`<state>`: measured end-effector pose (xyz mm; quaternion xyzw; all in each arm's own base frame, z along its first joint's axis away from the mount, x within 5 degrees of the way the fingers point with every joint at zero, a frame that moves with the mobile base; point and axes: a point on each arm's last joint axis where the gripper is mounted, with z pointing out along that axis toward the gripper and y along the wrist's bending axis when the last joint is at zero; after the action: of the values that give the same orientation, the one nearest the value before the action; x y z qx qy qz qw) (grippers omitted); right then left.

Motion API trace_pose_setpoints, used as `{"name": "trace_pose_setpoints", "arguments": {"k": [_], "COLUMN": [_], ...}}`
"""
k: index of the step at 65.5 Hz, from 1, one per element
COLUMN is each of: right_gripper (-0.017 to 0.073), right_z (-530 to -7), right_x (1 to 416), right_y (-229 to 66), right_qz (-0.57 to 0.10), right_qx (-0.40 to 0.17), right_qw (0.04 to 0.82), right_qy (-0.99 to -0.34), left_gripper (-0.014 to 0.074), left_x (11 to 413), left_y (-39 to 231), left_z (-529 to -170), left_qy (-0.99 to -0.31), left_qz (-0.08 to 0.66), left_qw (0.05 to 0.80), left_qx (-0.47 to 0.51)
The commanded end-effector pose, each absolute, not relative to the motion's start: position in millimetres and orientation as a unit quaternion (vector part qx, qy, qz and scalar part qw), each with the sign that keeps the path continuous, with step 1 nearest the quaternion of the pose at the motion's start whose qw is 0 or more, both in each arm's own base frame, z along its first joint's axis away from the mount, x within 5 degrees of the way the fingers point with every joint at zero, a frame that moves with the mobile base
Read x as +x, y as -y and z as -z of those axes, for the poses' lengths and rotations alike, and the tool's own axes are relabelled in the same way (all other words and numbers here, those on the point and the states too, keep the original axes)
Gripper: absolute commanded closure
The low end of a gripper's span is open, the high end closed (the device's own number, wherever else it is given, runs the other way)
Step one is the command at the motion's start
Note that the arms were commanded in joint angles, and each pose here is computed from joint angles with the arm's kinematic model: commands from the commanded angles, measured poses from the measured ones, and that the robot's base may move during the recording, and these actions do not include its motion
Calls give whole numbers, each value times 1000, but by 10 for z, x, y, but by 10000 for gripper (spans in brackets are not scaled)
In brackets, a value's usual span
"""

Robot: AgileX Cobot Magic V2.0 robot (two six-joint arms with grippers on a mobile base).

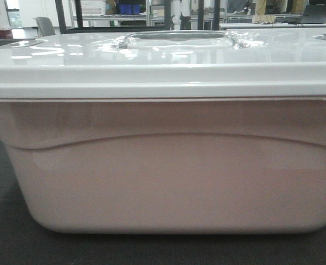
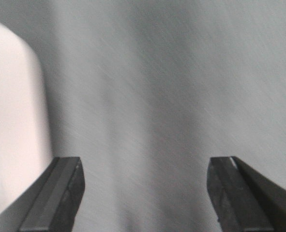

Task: Grab white bin and place on right shelf
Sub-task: 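Move both grippers to the bin's lid rim on opposite ends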

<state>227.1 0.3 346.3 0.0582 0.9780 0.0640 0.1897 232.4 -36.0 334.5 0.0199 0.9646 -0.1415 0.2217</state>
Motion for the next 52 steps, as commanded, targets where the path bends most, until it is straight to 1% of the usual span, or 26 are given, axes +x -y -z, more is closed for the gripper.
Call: {"name": "trace_pose_setpoints", "arguments": {"k": [1, 7, 14, 18, 25, 33, 40, 46, 52], "right_gripper": [-63, -63, -63, -63, -63, -63, -63, -63, -63], "right_z": [-3741, -3846, -3872, -3859, -3764, -3628, -3510, -3402, -3339], "right_x": [2298, 2301, 2299, 2318, 2386, 2433, 2420, 2401, 2392], "right_y": [35, 98, 179, 213, 224, 179, 164, 139, 99], "right_qz": [-95, -142, -214, -255, -311, -357, -368, -385, -411], "right_qx": [56, 54, 45, 46, 38, 22, 20, 23, 15], "right_qw": [260, 280, 284, 281, 267, 251, 238, 227, 231], "right_qy": [-959, -948, -934, -924, -911, -899, -898, -894, -882], "left_gripper": [30, 30, 30, 30, 30, 30, 30, 30, 30], "left_x": [2336, 2346, 2361, 2388, 2484, 2629, 2737, 2745, 2689], "left_y": [424, 491, 625, 699, 779, 756, 608, 510, 504], "left_z": [-3598, -3713, -3801, -3811, -3765, -3660, -3518, -3391, -3290], "left_qy": [-943, -928, -899, -884, -866, -854, -842, -832, -821], "left_qz": [189, 229, 307, 352, 400, 439, 472, 499, 519], "left_qw": [274, 292, 309, 302, 289, 267, 253, 236, 224], "left_qx": [9, 20, 47, 62, 81, 78, 65, 63, 76]}}
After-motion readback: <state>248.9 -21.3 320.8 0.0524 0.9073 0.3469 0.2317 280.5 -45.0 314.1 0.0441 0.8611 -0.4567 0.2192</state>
